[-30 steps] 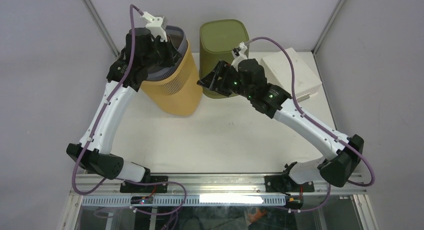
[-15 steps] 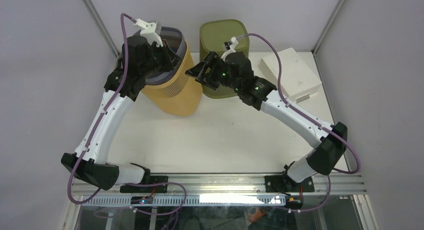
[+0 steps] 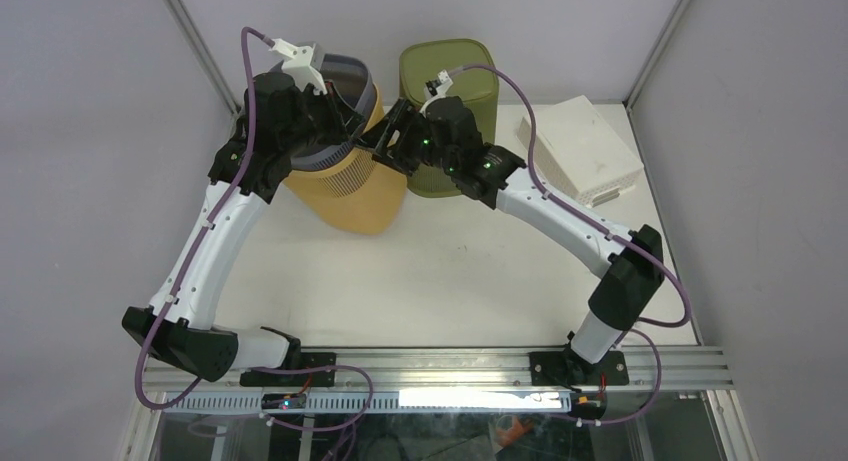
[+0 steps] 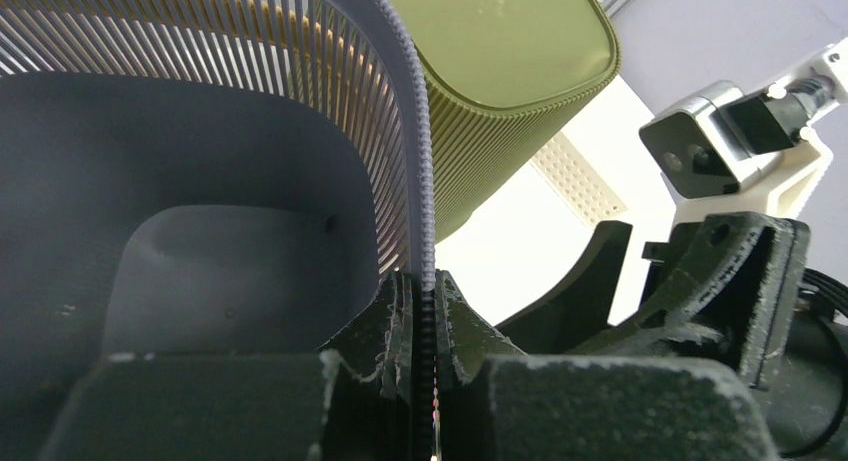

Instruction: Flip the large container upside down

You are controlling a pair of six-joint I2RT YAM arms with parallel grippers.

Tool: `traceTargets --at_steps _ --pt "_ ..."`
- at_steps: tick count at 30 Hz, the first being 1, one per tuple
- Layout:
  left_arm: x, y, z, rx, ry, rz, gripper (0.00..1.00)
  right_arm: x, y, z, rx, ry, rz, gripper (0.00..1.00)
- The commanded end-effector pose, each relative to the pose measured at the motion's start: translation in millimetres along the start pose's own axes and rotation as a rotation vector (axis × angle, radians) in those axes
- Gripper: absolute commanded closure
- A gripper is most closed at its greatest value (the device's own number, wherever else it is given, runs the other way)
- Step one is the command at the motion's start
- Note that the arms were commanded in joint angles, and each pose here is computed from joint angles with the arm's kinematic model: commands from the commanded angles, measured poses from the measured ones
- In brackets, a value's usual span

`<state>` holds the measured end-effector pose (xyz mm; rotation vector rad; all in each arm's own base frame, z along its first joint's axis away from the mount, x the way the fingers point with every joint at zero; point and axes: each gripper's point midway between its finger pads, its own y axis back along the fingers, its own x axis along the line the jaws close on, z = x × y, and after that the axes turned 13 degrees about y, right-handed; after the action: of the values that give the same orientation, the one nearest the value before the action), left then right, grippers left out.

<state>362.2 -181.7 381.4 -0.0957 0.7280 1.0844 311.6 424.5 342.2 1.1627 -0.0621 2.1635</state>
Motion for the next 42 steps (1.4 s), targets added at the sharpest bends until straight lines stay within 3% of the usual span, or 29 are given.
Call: traceTargets --at_steps 1,16,25,42 --pt "-46 24 18 -0.048 0.088 -0.158 1.00 22 -5 12 -0.019 -0.019 0.049 0.35" --pt "-104 50 61 -0.078 0.007 -0.313 1.00 -44 -27 -35 0.068 -0.119 -0.122 0.40" --pt "-135 51 88 -0.103 -0.028 -0.382 1.00 -61 -42 -51 0.108 -0.151 -0.157 0.40" --pt "-174 125 178 -0.442 -0.123 -0.400 1.00 -48 -92 -39 0.069 -0.187 -0.068 0.40"
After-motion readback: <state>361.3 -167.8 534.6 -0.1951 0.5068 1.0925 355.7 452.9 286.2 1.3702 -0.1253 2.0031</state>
